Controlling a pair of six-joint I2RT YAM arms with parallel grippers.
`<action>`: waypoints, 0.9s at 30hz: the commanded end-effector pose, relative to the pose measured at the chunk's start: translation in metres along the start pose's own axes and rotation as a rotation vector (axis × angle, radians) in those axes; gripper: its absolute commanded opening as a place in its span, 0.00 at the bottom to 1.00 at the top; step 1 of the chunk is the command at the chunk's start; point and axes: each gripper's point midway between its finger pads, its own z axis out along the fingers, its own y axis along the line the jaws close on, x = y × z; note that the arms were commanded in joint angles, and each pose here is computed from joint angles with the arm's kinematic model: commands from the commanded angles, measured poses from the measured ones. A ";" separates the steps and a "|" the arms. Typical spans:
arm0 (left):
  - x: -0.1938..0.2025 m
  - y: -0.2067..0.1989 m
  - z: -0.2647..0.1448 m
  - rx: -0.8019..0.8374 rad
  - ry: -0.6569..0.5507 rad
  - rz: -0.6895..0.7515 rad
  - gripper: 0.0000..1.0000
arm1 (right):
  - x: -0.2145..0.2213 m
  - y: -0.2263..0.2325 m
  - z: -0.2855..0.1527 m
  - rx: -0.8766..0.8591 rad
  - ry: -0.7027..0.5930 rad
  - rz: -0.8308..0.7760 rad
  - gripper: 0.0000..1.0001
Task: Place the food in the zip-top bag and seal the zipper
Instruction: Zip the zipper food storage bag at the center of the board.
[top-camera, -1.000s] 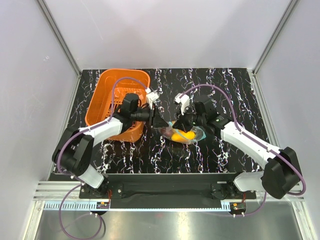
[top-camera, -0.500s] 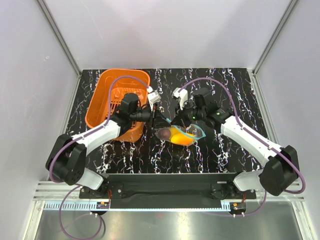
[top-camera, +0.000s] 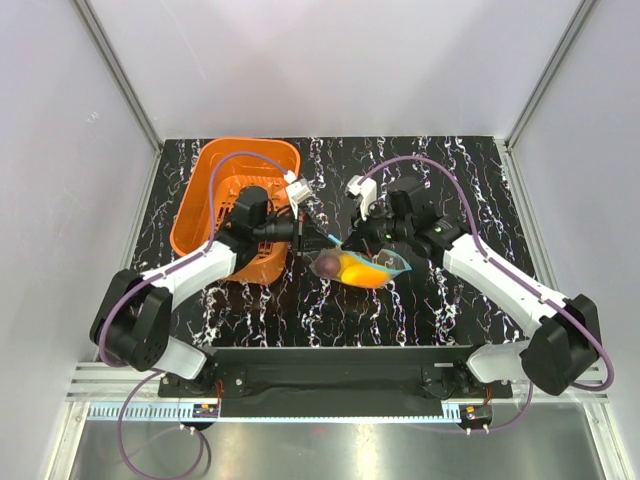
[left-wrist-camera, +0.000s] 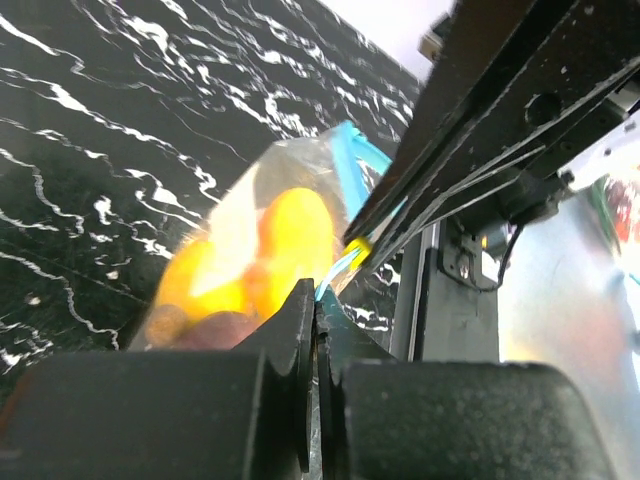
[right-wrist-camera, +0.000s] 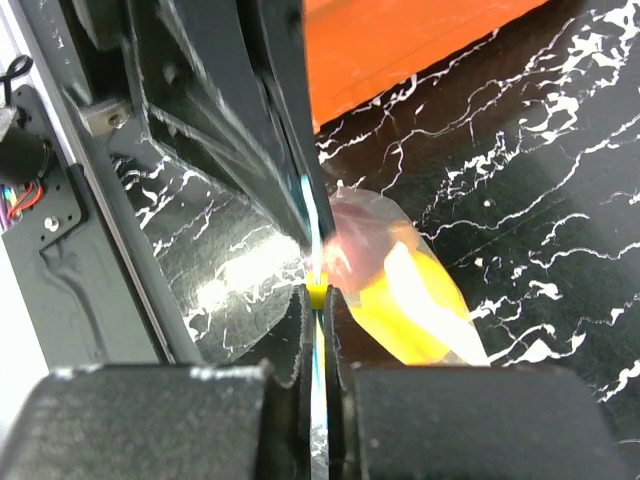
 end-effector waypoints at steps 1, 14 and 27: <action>-0.044 0.009 -0.024 -0.083 -0.172 0.081 0.00 | -0.001 0.007 -0.017 0.041 -0.044 0.043 0.00; -0.077 0.043 -0.057 -0.258 -0.233 0.058 0.00 | 0.026 0.011 -0.051 0.164 -0.056 0.230 0.00; -0.095 0.057 -0.070 -0.387 -0.224 0.090 0.00 | 0.068 0.020 -0.086 0.275 0.006 0.406 0.00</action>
